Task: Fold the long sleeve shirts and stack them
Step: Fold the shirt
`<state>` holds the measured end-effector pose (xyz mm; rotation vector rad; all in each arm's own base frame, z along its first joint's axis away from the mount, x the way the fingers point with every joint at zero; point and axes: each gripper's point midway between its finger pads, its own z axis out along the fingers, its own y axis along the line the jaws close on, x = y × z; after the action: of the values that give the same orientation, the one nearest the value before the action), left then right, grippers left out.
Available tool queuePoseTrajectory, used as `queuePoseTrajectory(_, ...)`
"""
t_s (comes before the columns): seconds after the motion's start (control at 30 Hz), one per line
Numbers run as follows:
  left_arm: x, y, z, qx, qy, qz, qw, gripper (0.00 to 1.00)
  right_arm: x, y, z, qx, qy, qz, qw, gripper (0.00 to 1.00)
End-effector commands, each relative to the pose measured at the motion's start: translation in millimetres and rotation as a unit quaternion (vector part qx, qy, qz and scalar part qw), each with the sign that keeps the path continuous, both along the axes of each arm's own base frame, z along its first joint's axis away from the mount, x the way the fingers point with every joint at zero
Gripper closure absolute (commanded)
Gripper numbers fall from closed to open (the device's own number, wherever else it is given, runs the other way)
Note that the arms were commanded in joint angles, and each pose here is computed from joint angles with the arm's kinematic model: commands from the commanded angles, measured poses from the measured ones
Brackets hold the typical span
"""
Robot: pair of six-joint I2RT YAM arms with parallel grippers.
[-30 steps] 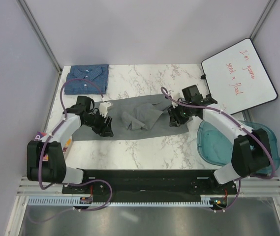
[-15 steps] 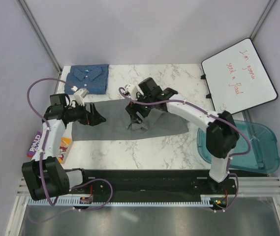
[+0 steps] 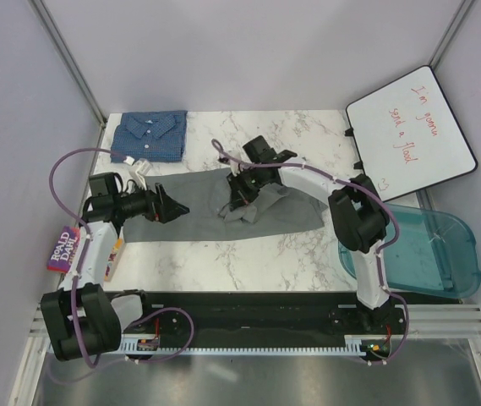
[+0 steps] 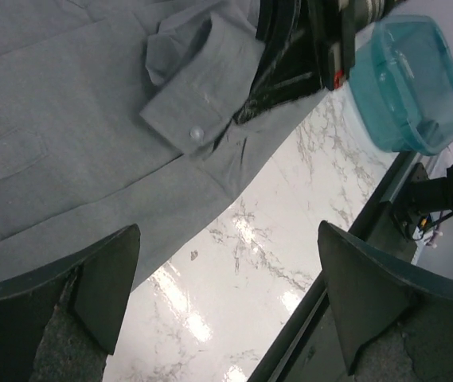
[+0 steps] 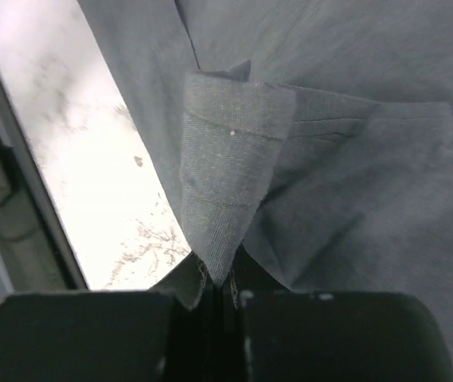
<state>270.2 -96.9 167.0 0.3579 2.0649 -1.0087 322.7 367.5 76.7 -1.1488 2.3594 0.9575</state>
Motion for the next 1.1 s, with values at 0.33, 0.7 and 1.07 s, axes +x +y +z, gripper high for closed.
queuePoseTrajectory(0.33,54,-84,-31,-0.134,0.085,0.014,0.987,0.13,30,-31,45,0.228,0.161,-0.022,0.960,1.00)
queuePoseTrajectory(0.7,60,-116,-47,-0.200,0.126,-0.005,0.972,0.15,20,-31,54,0.255,0.183,-0.006,0.950,1.00)
queuePoseTrajectory(1.07,75,-141,-35,-0.237,0.122,-0.028,0.963,0.23,21,-30,45,0.252,0.189,-0.011,0.949,0.99)
